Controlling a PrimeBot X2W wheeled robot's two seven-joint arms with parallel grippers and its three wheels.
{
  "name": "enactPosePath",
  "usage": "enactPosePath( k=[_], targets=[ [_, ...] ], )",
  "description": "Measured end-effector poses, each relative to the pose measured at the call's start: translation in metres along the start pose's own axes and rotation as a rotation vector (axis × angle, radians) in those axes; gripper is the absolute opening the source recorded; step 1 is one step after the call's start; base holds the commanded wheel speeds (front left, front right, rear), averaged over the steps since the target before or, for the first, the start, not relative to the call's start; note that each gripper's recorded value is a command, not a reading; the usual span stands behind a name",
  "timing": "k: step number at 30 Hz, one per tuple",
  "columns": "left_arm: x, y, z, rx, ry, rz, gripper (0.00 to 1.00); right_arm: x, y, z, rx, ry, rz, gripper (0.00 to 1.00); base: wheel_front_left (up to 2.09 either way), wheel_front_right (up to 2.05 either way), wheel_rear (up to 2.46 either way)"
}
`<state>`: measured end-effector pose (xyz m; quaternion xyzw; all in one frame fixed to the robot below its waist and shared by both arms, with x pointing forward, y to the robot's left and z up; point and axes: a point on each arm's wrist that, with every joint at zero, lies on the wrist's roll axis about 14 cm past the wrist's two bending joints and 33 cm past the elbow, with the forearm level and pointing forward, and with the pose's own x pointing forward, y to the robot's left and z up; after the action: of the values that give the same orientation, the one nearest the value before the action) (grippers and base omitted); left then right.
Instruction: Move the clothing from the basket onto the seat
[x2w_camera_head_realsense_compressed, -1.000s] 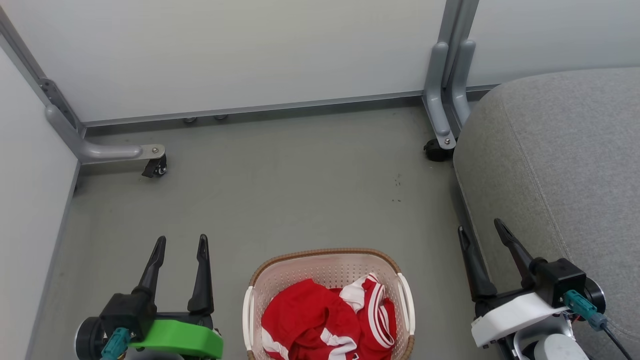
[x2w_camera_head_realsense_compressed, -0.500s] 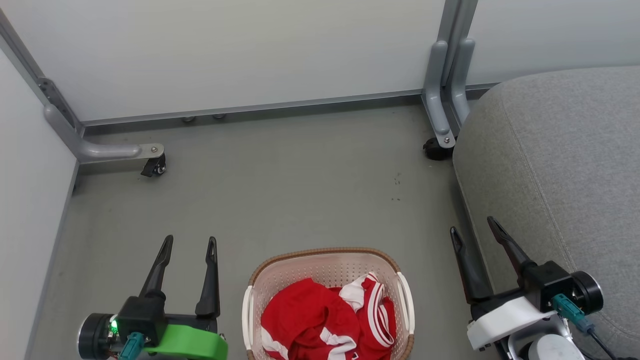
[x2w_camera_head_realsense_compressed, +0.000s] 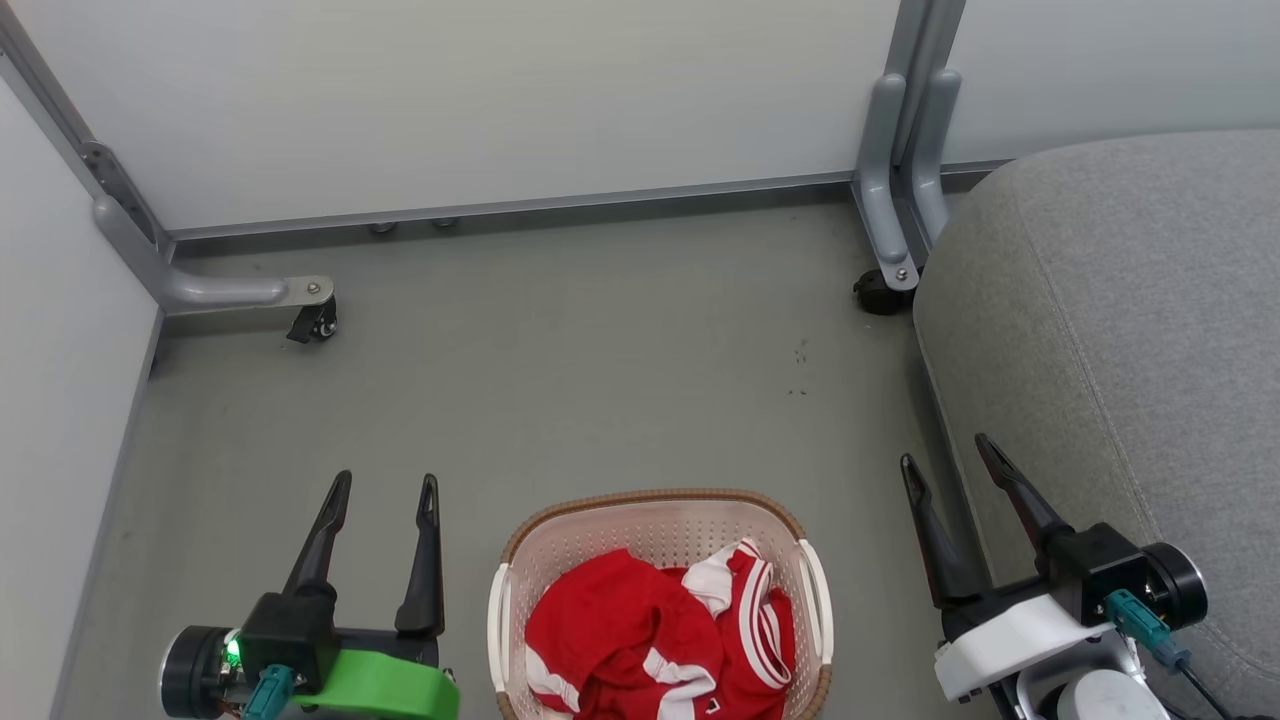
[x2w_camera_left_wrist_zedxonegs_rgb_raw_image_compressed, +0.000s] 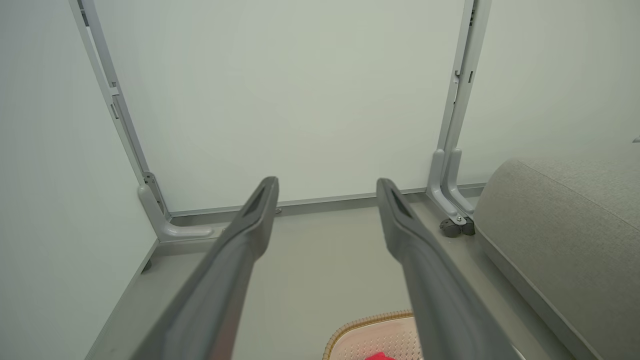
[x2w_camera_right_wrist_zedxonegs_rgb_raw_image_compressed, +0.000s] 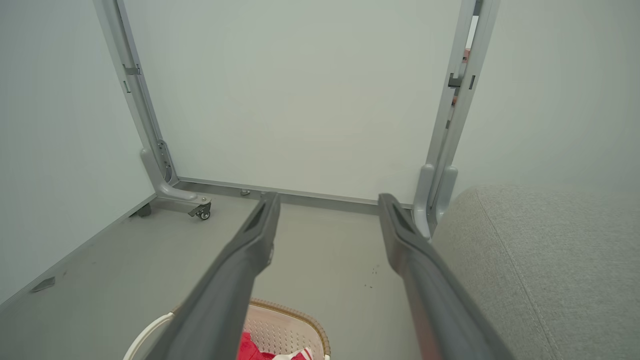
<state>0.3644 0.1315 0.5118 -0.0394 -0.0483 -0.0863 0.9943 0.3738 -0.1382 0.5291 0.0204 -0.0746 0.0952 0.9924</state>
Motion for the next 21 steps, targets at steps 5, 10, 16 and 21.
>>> enactPosePath(
  k=[5, 10, 16, 21],
  targets=[
    [0.003, -0.005, -0.008, -0.007, 0.024, -0.015, 1.0, 0.004, -0.001, -0.003, 0.002, 0.007, -0.001, 1.0, 0.0, 0.0, 0.0],
    [0.02, -0.013, -0.013, -0.012, 0.029, -0.052, 1.0, 0.019, -0.009, -0.005, -0.001, 0.003, -0.016, 1.0, 0.0, 0.0, 0.0],
    [0.051, -0.033, -0.027, 0.018, 0.05, -0.149, 1.0, 0.046, -0.022, -0.013, -0.006, 0.0, -0.036, 1.0, 0.0, 0.0, 0.0],
    [0.078, -0.053, -0.05, 0.035, 0.088, -0.247, 1.0, 0.071, -0.033, -0.026, -0.024, 0.007, -0.048, 1.0, 0.0, 0.0, 0.0]
  ],
)
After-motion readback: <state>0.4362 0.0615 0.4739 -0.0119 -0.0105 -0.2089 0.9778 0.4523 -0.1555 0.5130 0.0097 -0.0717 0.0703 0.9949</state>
